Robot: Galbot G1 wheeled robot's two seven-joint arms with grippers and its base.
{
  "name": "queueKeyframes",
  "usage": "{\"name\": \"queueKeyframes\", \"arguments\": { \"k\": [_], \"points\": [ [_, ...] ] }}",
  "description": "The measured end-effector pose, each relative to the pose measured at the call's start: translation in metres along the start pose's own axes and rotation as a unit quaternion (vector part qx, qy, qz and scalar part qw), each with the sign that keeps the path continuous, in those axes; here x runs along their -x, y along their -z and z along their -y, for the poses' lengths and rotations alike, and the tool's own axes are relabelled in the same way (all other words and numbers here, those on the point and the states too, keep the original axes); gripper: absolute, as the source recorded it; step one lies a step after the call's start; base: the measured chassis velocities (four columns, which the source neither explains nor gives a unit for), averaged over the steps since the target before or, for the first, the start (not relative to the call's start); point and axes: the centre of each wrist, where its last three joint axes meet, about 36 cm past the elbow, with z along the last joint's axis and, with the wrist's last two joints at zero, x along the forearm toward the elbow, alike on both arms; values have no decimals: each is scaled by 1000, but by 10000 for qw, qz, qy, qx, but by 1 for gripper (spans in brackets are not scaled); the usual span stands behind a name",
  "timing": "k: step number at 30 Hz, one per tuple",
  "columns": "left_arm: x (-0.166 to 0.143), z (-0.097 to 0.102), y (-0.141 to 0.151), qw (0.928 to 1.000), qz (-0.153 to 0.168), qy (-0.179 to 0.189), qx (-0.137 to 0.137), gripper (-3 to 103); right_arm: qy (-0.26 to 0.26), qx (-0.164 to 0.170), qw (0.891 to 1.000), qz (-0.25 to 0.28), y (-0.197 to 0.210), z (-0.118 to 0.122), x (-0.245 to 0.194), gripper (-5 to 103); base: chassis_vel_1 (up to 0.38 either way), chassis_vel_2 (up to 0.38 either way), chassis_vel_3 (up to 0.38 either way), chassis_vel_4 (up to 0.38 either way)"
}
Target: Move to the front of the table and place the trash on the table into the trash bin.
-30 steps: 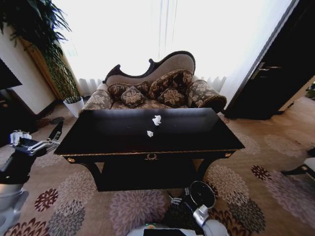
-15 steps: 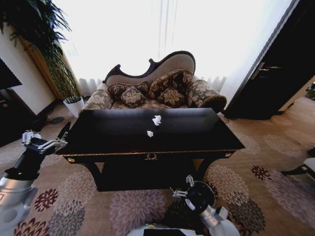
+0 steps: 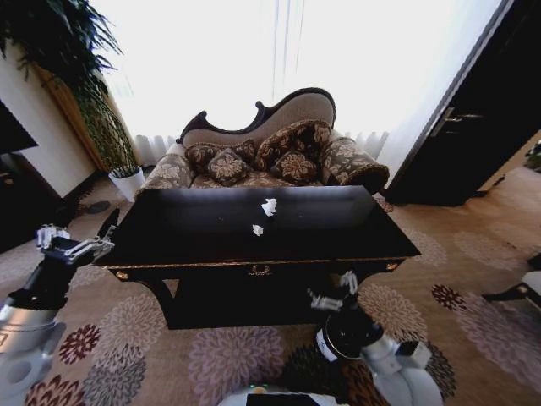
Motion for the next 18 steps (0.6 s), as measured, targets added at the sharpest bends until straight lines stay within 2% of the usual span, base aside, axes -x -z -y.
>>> {"name": "queueKeyframes", "arguments": {
  "k": [4, 11, 16, 18],
  "points": [
    [0, 5, 7, 10000, 6, -49, 31, 100, -326, -185, 9993, -57, 23, 10, 19, 100, 0, 0, 0, 0],
    [-5, 8, 5, 10000, -66, 25, 50, 100, -573, -334, 9972, -350, 38, 8, 35, 100, 0, 0, 0, 0],
    [-8, 16, 5, 9999, -105, 45, 70, 100, -280, -611, 9954, -678, 46, 7, 55, 100, 0, 0, 0, 0],
    [-10, 21, 5, 9999, -135, 59, 71, 100, -97, -882, 9921, -890, 46, 13, 64, 100, 0, 0, 0, 0]
  ]
}}
